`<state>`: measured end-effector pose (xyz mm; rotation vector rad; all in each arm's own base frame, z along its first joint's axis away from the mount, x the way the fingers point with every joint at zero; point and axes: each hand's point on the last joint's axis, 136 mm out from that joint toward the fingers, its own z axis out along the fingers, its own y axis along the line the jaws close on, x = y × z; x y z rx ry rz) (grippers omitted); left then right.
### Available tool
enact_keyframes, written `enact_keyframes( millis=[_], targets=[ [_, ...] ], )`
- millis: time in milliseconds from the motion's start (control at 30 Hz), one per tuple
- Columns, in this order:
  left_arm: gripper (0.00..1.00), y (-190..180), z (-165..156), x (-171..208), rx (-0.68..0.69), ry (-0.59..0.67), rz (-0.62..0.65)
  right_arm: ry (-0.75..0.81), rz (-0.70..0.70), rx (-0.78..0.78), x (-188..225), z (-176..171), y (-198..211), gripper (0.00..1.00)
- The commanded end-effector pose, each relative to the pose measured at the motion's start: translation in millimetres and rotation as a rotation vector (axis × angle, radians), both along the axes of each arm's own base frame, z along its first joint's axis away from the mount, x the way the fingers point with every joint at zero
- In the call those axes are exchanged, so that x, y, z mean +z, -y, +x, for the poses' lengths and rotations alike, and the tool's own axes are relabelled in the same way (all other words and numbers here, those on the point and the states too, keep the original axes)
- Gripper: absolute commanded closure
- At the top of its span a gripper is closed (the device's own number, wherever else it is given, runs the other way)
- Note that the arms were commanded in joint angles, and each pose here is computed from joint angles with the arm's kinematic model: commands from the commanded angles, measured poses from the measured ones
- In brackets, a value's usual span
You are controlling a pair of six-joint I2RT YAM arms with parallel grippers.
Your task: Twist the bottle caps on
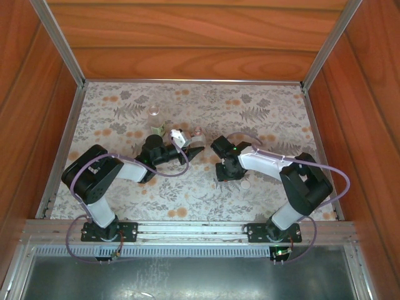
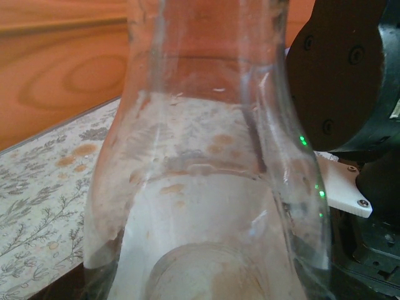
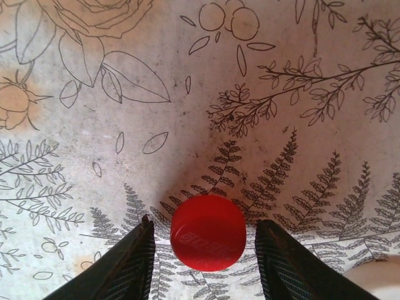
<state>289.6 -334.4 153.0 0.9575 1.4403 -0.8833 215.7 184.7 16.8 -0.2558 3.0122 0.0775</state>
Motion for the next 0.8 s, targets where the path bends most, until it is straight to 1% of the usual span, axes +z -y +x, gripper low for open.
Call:
enact_keyframes(
  millis=[0,133,367,767],
  targets=[
    [0.48,3,-9,3,-0.033,0.006,-0.006,-0.017,0.002,-0.005,-2,-1,-3,0.53],
    [0.48,3,-8,5,-0.031,0.010,-0.008,-0.022,-0.001,-0.003,-4,-1,-3,0.55],
    [0.48,3,-8,3,-0.032,0.005,-0.006,-0.023,-0.002,0.000,-4,-1,-3,0.64],
    [0.48,3,-7,-1,-0.028,0.003,0.004,-0.008,0.008,0.010,10,-1,-3,0.66]
  ],
)
